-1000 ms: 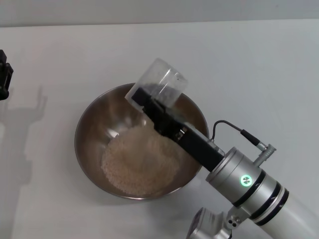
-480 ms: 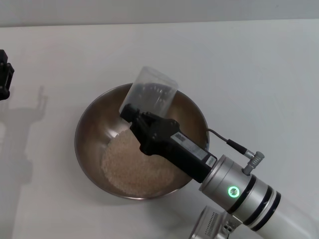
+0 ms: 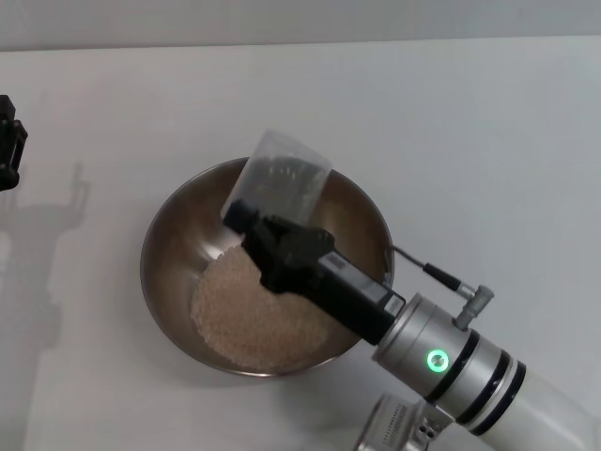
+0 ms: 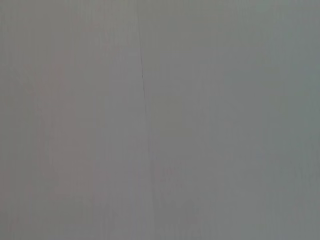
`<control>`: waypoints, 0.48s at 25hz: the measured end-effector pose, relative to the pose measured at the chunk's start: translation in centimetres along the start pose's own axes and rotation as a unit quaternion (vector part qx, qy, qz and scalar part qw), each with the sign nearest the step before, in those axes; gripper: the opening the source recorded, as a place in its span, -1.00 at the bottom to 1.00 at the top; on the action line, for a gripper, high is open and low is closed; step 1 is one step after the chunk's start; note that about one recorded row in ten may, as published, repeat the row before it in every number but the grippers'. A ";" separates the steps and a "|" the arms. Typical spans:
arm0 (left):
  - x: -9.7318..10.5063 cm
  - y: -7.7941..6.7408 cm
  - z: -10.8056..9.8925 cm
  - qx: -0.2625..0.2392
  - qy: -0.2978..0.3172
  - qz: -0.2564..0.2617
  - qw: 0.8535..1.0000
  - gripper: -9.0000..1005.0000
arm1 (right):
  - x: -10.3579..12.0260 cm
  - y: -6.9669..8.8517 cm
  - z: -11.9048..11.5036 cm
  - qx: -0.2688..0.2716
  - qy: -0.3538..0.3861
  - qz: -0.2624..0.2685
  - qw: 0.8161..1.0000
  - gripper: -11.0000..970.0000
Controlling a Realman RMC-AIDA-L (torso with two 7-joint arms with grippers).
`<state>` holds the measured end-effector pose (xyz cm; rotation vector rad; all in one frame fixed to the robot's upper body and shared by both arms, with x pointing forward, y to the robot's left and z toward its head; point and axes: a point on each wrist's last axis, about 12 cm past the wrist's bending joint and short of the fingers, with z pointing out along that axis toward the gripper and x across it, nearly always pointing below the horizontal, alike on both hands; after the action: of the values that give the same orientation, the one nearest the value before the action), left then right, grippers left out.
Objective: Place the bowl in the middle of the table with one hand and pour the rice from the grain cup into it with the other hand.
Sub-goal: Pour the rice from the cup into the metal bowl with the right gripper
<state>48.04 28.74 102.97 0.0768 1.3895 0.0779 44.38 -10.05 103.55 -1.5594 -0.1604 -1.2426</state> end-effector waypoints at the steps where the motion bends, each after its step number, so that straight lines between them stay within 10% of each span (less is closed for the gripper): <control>1: 0.0 0.0 -0.1 0.000 0.000 -0.001 1.000 0.47 | 0.2 -0.1 0.1 -0.001 0.009 0.024 1.000 -0.81; 12: 0.0 0.0 -0.1 0.000 0.000 -0.002 1.000 0.47 | 2.8 -1.0 0.1 0.045 0.133 0.364 0.921 -0.80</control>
<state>47.96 28.70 102.96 0.0746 1.3897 0.0749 45.02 -10.95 106.34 -1.1802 0.4955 -0.8135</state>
